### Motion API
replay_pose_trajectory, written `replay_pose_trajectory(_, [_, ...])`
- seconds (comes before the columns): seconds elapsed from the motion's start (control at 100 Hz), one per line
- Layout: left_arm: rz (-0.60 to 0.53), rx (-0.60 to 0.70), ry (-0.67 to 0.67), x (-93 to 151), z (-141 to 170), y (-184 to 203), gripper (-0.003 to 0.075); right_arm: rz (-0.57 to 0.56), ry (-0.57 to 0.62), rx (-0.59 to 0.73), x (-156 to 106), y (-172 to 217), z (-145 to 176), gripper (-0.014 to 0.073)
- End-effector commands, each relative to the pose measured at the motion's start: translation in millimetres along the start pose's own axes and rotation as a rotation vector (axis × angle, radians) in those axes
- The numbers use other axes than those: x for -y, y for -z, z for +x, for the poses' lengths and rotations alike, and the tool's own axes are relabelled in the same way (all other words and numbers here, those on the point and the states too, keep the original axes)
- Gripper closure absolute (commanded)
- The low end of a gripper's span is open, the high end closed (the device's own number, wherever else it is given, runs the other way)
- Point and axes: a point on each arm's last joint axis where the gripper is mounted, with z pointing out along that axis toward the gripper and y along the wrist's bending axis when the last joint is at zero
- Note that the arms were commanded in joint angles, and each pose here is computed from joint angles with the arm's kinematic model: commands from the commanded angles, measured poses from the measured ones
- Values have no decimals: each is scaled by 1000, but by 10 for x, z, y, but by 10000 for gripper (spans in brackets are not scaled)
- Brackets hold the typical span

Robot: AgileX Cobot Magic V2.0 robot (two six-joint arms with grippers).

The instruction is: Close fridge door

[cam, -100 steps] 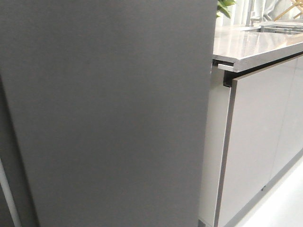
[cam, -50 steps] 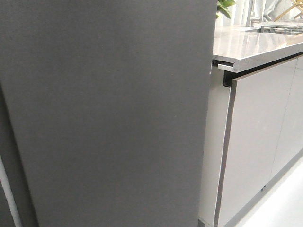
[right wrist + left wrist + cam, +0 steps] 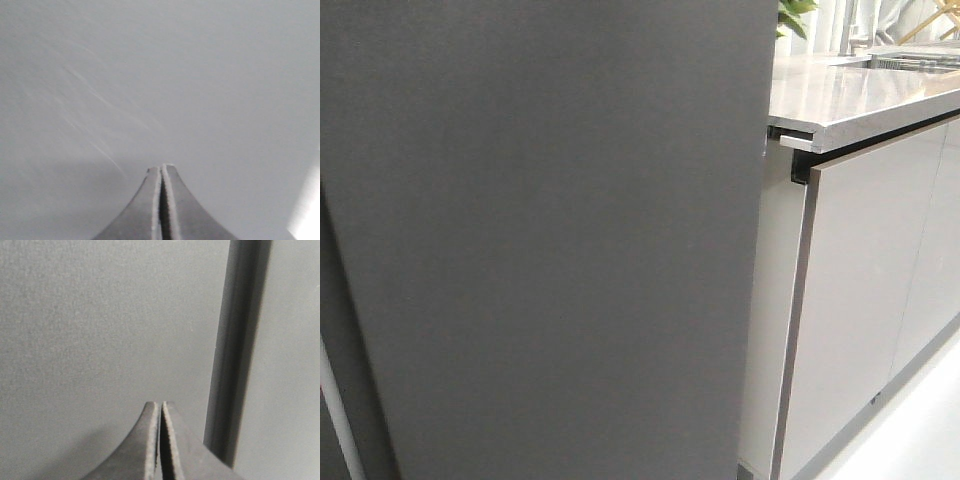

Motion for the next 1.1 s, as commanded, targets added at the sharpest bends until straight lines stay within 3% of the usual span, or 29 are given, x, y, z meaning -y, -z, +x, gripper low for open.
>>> replay_pose_trajectory(0.0, [6, 30, 5, -2, 38, -19, 741, 50, 16, 147, 131, 385, -180, 671])
replay_pose_trajectory(0.26, [6, 30, 5, -2, 38, -19, 741, 225, 21, 136, 360, 1185, 185, 671])
replay_pose_trajectory(0.49, [6, 30, 5, -2, 38, -19, 741, 354, -4, 113, 341, 1765, 733, 671])
replay_pose_trajectory(0.86, [6, 30, 5, -2, 38, -19, 741, 441, -2, 71, 146, 2238, 1835, 671])
replay_pose_trajectory(1.09, [6, 30, 5, -2, 38, -19, 741, 492, 6, 81, 105, 2349, 2126, 671])
